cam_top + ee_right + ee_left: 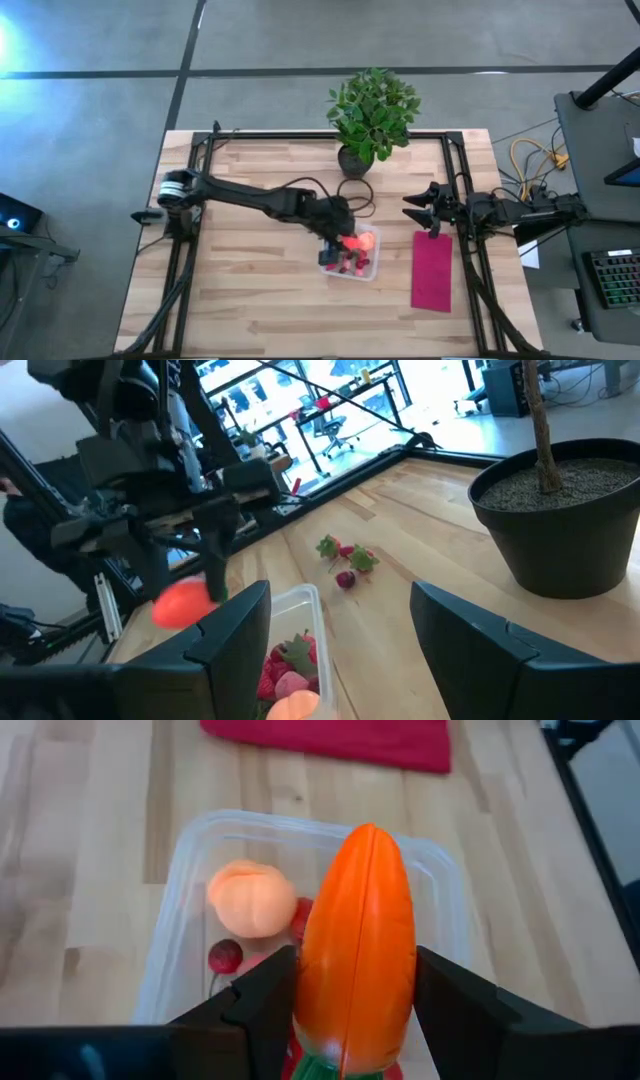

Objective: Pick and placing Produce into tupperware
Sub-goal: Put the orange carrot into the transparent bin, then put the red strawberry into the transparent bin, then put the red cherry into the transparent bin

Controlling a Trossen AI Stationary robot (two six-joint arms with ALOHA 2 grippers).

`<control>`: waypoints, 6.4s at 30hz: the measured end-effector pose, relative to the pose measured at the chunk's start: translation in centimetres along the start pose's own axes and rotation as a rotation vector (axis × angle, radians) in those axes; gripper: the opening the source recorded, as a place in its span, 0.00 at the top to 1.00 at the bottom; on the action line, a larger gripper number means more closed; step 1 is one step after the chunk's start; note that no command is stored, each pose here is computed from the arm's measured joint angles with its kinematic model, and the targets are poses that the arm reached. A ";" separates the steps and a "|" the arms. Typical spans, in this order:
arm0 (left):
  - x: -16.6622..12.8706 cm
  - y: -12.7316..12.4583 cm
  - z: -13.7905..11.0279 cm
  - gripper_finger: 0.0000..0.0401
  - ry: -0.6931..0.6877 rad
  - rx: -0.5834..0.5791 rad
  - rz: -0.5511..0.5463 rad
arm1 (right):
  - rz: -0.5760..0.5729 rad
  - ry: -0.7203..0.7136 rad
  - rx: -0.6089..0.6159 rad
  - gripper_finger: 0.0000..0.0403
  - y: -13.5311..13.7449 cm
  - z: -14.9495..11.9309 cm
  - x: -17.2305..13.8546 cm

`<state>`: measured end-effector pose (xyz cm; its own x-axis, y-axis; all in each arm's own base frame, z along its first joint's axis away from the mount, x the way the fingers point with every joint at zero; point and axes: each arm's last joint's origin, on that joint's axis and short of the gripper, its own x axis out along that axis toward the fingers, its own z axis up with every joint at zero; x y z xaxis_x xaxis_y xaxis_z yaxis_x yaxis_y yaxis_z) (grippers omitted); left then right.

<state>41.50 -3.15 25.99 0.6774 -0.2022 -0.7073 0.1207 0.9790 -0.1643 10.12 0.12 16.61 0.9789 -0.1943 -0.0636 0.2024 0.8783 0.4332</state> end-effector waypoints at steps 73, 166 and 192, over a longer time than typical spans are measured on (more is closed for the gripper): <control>-4.3 9.1 -16.5 0.46 0.558 -0.025 0.311 | -0.001 0.001 0.000 0.42 0.0 0.0 0.0; -2.6 13.2 -14.0 0.42 0.473 -0.966 0.540 | 0.000 0.000 0.000 0.42 0.0 0.0 0.0; -2.2 12.8 -14.0 0.78 0.478 -0.951 0.522 | 0.000 0.000 0.000 0.42 0.0 0.0 0.0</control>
<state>31.39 9.49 15.82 0.1202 0.0292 -0.9923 -0.8146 0.5743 -0.0818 10.12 0.12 16.61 0.9788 -0.1943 -0.0641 0.2027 0.8783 0.4330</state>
